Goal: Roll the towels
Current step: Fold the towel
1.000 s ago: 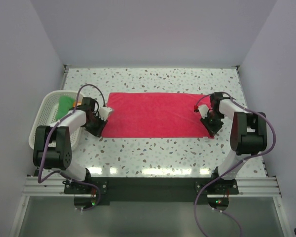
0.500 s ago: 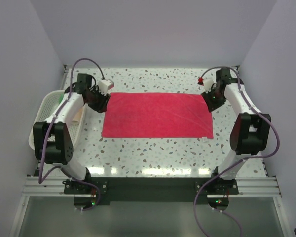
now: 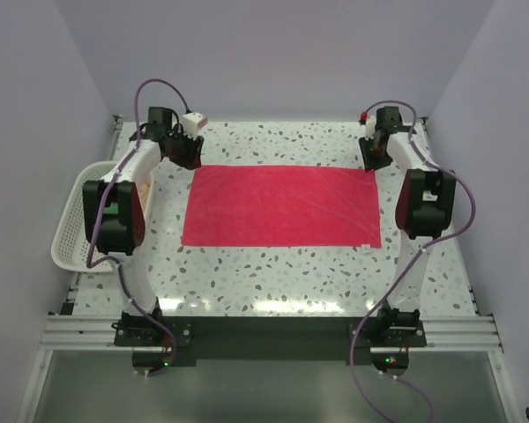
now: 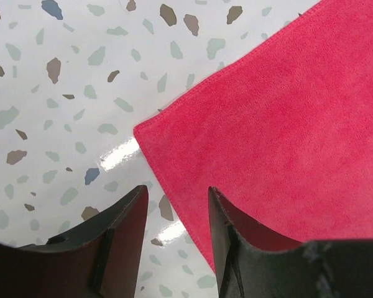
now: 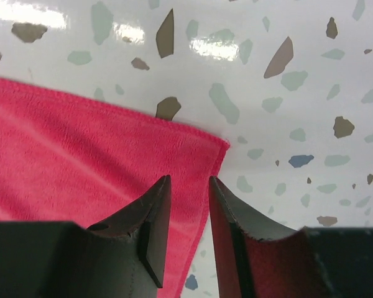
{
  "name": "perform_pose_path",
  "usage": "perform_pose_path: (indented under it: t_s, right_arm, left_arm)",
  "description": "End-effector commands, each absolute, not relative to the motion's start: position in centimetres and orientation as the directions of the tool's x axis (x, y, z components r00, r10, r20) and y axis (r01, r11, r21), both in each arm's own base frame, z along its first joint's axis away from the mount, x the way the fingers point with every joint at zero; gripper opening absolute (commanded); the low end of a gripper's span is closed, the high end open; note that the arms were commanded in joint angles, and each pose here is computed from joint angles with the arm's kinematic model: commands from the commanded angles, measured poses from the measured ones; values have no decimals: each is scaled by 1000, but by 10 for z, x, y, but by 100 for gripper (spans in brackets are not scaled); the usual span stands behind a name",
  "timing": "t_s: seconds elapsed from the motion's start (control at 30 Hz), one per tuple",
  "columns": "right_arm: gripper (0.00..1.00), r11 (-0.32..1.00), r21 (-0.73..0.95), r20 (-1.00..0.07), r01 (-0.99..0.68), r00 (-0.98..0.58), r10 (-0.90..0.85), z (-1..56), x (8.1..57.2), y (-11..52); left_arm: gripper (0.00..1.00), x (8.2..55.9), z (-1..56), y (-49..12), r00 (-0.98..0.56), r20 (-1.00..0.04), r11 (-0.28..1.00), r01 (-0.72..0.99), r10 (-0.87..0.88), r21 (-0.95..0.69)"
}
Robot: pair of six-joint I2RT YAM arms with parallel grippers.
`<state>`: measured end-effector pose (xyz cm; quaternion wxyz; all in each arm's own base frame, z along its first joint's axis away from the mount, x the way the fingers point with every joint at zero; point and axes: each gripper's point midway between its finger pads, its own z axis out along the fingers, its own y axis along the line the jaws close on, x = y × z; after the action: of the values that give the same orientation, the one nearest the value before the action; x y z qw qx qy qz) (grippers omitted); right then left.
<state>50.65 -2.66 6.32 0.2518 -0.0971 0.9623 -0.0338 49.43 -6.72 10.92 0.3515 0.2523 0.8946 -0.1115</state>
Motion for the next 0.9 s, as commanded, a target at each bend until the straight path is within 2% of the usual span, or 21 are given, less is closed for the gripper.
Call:
perform_pose_path:
  t_s: [0.0,0.23,0.63,0.87]
  right_arm:
    - [35,988,-140,-555,-68,-820,-135,77,537,-34]
    - [36,988,-150,-566,-44,-815,-123,60,552,-41]
    - [34,992,-127,-525,4,-849,-64,38,552,-53]
    - [34,998,-48,-516,42,-857,11,33,543,-56]
  left_arm:
    - [49,516,130,-71,-575,-748,853,521,332,-23]
    - [49,518,115,-69,-590,-733,857,514,338,-19]
    - [49,519,97,-67,-622,-704,860,510,343,-32]
    - [49,519,91,-67,-631,-696,860,509,343,-37]
